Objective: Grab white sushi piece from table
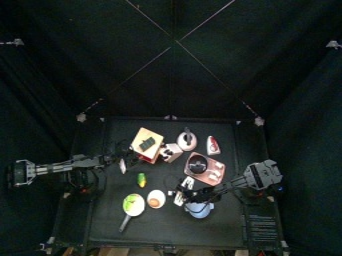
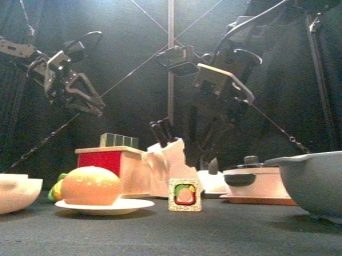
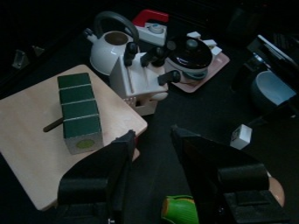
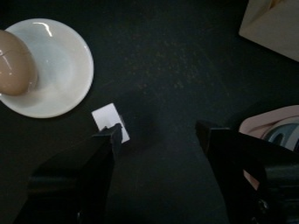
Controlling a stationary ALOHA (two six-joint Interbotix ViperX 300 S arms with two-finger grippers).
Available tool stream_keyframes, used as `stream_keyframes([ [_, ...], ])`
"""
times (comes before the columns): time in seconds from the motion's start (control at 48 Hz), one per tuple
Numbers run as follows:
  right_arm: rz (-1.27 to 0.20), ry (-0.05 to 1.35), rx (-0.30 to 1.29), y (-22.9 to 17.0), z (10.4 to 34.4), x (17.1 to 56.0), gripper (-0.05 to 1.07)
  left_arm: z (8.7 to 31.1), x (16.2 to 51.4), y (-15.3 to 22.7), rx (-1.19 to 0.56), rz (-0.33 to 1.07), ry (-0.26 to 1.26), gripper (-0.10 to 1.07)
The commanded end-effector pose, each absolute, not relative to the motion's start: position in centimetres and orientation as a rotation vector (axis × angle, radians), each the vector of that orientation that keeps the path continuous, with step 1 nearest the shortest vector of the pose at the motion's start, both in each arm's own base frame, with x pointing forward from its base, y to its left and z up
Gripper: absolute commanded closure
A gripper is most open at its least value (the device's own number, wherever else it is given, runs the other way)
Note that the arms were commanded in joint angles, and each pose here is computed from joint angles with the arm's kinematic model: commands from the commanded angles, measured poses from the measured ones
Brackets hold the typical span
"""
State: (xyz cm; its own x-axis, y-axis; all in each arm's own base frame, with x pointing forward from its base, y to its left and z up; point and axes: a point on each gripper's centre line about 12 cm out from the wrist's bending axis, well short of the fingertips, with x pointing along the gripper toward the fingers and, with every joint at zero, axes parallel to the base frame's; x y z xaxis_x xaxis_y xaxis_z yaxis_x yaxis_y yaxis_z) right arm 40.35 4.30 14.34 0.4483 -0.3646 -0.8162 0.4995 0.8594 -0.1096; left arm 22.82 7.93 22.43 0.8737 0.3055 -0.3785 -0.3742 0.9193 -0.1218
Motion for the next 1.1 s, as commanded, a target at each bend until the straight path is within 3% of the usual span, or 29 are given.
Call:
stream_keyframes([
  [0.0,-0.534,0.941,0.166,4.1,15.4,40.6,0.05,23.0,23.1,8.1,-0.19,0.358,0.343,0.19],
  [0.833,-0.358,0.917,0.216,5.4,12.3,42.1,0.06,23.0,23.1,8.0,-0.19,0.355,0.344,0.19],
  [1.083,-0.374,0.932,0.227,4.5,11.3,42.2,0.22,23.0,23.1,8.0,-0.188,0.355,0.345,0.19],
])
